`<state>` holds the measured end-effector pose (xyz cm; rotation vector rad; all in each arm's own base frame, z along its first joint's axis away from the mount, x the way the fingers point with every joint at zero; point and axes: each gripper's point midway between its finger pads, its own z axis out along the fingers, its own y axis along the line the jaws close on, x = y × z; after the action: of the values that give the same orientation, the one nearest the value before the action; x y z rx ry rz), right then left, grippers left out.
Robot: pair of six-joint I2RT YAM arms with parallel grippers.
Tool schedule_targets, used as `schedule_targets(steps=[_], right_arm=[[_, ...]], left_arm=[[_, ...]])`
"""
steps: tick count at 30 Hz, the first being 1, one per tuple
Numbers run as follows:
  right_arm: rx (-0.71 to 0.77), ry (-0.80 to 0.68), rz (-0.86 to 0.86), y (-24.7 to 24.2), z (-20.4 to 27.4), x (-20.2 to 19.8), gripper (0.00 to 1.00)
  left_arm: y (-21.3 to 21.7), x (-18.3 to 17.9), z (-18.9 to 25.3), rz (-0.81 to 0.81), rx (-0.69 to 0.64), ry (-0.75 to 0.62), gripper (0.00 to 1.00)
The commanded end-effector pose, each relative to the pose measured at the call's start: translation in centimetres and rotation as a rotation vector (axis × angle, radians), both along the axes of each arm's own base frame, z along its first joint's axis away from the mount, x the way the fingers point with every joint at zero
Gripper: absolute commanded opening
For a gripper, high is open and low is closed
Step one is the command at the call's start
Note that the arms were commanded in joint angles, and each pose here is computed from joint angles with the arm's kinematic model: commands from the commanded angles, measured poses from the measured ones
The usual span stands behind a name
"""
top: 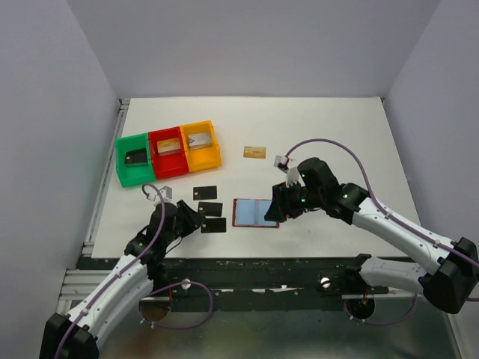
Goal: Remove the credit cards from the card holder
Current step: Place the credit card at the center of the board, then reset both arms
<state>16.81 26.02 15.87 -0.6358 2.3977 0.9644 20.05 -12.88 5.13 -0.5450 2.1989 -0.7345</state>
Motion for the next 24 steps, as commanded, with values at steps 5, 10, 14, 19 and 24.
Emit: schedule_targets(steps=[5, 10, 14, 19, 24], right_arm=[[-0.055, -0.048, -0.074, -1.4, -0.5, 0.9, 0.61], [-0.093, -0.181, -0.255, -4.4, 0.5, 2.9, 0.61], [-0.145, -0.318, -0.501, -9.0, 1.2, 4.9, 0.64], [-0.231, -0.375, -0.693, -13.7, 1.5, 5.5, 0.71], [-0.272, -0.335, -0.729, -14.6, 0.6, 5.3, 0.71]], left_arm=[[2.5, 1.1, 3.0, 0.100, 0.117, -0.022, 0.81], [3.8, 1.9, 5.0, 0.148, 0.206, 0.001, 0.99], [4.3, 2.8, 6.3, 0.173, 0.270, 0.047, 0.99], [3.3, 3.8, 7.2, 0.144, 0.280, 0.085, 0.99], [2.7, 4.4, 7.5, 0.121, 0.296, 0.119, 0.99]])
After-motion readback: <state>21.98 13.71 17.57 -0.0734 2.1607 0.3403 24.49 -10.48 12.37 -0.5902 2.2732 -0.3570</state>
